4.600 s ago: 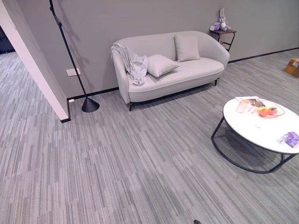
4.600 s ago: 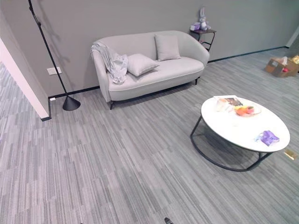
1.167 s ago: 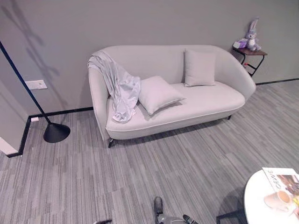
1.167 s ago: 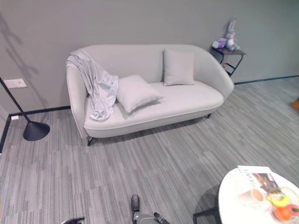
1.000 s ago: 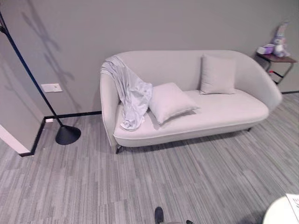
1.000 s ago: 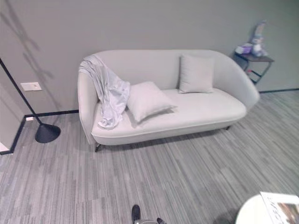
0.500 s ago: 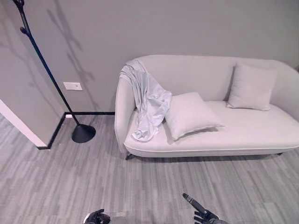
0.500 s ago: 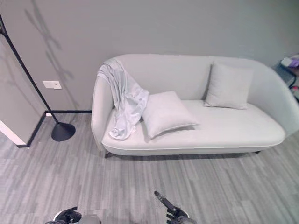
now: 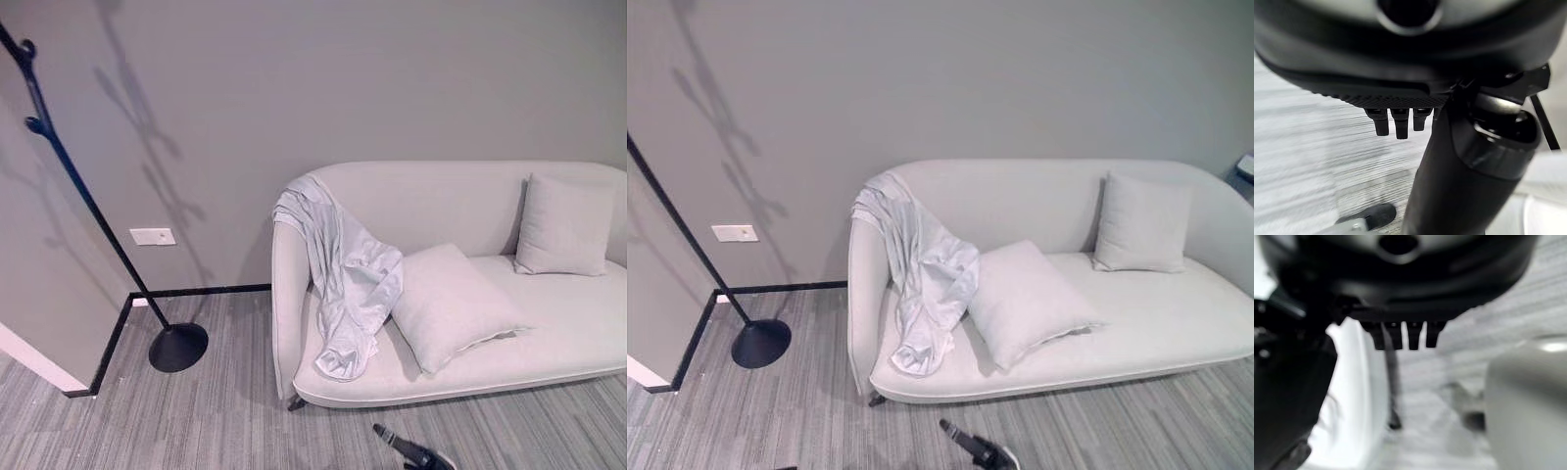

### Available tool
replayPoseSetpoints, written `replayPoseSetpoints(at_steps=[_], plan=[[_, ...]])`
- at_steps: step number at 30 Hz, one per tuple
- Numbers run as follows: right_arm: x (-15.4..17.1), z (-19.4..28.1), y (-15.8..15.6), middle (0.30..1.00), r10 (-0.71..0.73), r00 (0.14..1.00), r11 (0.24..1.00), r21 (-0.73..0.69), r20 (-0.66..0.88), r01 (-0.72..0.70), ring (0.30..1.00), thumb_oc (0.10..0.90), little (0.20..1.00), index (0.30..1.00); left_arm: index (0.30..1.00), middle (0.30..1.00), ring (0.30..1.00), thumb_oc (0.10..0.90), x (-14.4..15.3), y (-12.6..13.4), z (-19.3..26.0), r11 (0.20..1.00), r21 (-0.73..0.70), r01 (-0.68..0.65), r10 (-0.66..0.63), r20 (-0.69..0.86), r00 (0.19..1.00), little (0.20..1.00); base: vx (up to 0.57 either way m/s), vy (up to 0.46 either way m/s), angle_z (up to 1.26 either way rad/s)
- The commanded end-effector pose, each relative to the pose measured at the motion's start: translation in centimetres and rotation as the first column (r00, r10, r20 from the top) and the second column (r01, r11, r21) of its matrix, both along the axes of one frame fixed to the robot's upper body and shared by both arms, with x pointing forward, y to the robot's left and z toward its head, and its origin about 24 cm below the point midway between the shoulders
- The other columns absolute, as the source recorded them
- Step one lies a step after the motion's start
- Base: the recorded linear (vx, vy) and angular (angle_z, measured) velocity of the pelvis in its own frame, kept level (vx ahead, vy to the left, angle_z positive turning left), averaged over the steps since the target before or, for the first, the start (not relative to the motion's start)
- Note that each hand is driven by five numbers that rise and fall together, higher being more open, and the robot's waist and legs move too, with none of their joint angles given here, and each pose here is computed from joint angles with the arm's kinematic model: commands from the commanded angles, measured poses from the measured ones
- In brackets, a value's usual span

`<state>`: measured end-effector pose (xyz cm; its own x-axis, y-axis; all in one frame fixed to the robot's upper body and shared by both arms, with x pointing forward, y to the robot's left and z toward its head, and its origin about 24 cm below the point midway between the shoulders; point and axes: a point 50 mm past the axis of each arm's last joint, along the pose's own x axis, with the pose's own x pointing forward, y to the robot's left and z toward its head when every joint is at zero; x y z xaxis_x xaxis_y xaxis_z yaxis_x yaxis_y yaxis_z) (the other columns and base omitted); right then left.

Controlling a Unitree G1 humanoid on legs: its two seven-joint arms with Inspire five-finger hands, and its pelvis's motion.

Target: Hang the clothes on the sofa on the clothes rack.

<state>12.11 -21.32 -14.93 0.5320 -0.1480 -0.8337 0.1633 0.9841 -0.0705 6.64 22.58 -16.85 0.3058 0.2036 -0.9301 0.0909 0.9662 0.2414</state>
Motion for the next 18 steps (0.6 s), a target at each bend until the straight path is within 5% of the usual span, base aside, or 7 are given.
replayPoseSetpoints(at_steps=[1, 6, 9, 10, 13, 18], plan=[[8.9, 8.2, -3.9, 0.9, 0.09, 0.882, 0.965, -0.261, 0.463, 0.039, 0.9, 0.8, 0.9, 0.9, 0.9, 0.9, 0.9, 0.8, 1.7, -1.4, 0.1, 0.999, -0.013, 0.034, -0.033, 0.049, 0.998, 0.9, 0.44, 0.279, -0.08], [10.8, 13.5, -8.3, 0.9, 0.157, 0.798, 0.859, -0.479, 0.582, 0.18, 0.9, 0.8, 0.9, 0.9, 0.9, 0.9, 0.9, 0.8, 2.1, -2.9, -0.1, 0.991, -0.039, 0.13, -0.127, 0.06, 0.99, 0.9, 0.25, -0.033, 0.41], [11.9, 17.9, -10.9, 0.9, 0.342, 0.755, 0.689, -0.695, 0.559, 0.203, 0.9, 0.8, 0.9, 0.9, 0.9, 0.9, 0.9, 0.8, 2.6, -3.5, 0.0, 0.981, -0.04, 0.189, -0.186, 0.07, 0.98, 0.9, 0.24, -0.1, 0.17], [11.9, 17.9, -10.9, 0.9, 0.342, 0.755, 0.689, -0.695, 0.559, 0.203, 0.9, 0.8, 0.9, 0.9, 0.9, 0.9, 0.9, 0.8, 2.6, -3.5, 0.0, 0.981, -0.04, 0.189, -0.186, 0.07, 0.98, 0.9, 0.23, -0.107, 0.05], [12.0, 21.6, -12.5, 0.9, 0.469, 0.714, 0.532, -0.812, 0.52, 0.242, 0.9, 0.8, 0.9, 0.9, 0.9, 0.9, 0.9, 0.8, 2.7, -3.0, 0.0, 0.974, -0.016, 0.224, -0.223, 0.066, 0.973, 0.9, 0.25, -0.123, 0.11], [12.5, 22.5, -13.1, 0.9, 0.527, 0.715, 0.461, -0.861, 0.459, 0.213, 0.9, 0.8, 0.9, 0.9, 0.9, 0.9, 0.9, 0.8, 1.6, -2.6, -0.1, 0.979, -0.001, 0.202, -0.202, 0.037, 0.979, 0.9, 0.21, -0.176, 0.25]])
